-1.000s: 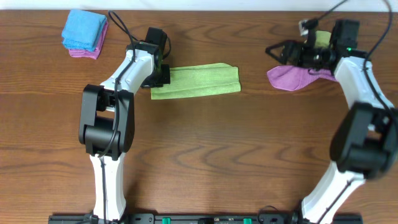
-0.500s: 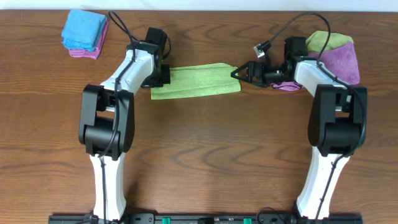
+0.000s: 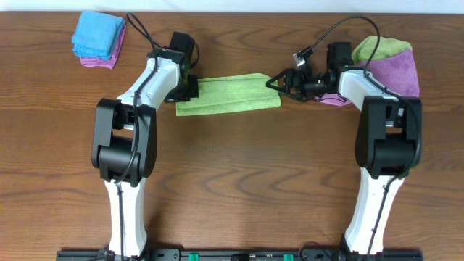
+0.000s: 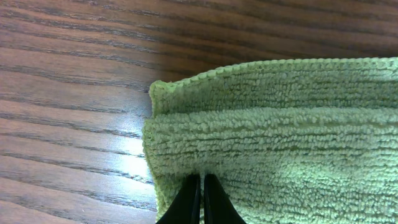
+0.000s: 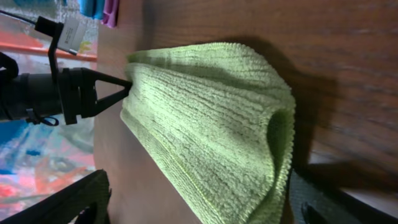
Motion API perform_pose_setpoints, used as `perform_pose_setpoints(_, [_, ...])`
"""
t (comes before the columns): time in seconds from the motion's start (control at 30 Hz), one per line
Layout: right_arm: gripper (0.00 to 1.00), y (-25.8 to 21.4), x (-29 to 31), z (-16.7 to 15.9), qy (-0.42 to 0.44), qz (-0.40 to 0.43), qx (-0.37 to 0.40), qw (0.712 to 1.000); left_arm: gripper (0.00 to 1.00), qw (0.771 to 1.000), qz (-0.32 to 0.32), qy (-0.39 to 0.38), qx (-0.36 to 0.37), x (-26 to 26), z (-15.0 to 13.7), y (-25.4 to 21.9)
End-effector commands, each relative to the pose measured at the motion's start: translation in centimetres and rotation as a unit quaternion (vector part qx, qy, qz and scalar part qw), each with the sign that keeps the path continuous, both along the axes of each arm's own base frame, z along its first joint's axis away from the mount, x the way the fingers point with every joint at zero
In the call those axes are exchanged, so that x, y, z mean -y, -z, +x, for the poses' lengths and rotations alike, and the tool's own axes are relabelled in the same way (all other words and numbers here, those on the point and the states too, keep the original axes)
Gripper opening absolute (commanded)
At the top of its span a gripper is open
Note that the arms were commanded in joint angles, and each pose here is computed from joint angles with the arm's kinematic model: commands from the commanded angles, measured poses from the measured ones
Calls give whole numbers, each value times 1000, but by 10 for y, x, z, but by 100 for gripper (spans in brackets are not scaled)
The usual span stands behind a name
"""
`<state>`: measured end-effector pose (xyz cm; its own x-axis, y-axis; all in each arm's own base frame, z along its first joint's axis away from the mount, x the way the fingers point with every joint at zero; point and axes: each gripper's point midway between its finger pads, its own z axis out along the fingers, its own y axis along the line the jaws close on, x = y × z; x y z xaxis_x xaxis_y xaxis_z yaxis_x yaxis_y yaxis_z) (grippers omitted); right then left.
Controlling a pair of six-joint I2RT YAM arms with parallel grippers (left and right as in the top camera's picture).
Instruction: Fold the cloth
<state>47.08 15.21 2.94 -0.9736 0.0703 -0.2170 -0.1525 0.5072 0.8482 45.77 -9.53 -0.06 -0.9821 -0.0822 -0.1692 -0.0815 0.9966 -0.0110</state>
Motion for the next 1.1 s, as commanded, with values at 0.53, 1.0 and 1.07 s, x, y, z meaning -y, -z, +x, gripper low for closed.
perform_pose_setpoints(0.53, [1,-8,-12,15,19,-41,-42,998,6,999,-48,7,15,14,2,-31])
perform_pose_setpoints(1.0, [1,-45,66,-2,104,-483,-35,869,6,958,-79,7,276,-2,-33,-289])
perform_pose_setpoints(1.07, [1,-50,66,-6,112,-530,-26,840,6,954,-52,-9,296,-19,-51,-311])
